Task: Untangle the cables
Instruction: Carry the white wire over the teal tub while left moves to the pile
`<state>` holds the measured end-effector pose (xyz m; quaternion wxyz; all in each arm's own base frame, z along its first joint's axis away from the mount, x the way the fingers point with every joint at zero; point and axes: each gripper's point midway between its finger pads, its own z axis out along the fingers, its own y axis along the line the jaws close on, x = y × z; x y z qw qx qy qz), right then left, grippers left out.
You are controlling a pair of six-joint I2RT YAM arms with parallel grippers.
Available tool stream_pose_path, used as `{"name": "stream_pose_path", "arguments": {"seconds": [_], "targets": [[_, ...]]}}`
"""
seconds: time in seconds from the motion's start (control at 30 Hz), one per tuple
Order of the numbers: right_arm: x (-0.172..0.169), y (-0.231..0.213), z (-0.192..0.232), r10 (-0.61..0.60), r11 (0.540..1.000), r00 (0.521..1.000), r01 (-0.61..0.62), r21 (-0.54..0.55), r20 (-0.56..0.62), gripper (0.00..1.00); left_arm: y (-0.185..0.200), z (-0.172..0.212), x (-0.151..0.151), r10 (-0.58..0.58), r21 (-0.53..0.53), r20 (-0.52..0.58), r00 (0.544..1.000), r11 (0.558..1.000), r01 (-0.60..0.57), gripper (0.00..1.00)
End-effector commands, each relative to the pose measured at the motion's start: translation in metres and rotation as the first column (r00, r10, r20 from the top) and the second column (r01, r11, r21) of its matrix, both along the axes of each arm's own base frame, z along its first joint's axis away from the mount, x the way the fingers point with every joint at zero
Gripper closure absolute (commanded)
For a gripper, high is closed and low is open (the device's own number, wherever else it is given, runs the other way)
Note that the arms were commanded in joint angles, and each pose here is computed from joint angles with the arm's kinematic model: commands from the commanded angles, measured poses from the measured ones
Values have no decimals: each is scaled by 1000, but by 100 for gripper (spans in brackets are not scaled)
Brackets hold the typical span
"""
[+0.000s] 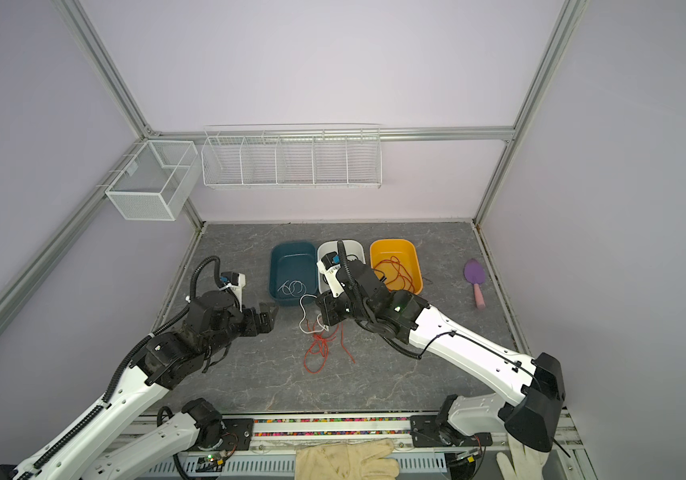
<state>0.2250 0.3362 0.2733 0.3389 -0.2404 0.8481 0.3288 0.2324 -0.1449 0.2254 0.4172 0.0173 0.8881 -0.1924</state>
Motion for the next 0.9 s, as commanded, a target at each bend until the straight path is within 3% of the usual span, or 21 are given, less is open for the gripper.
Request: {"name": "stream_pose_path", "arguments": {"seconds": [0.0,0.17,0.37,0.87], "targets": [[-3,-6,21,8,1000,999,-8,5,47,93,-5,-18,-10,2,-72,-74,997,997,-8,0],[-6,-10,44,2,999,997,-6,47,76,93,-24,-54,-17,-38,-187,-163,986,982,7,0],[0,-12,52,-12,1000,995,9,30,100,93,-22,-70,-20,-20,-216,-180,983,976,-20,0],[81,29,25,-16,1000,999,17,25,-46,93,-17,-129,-25,30,-226,-254,967,970,-90,0]]}}
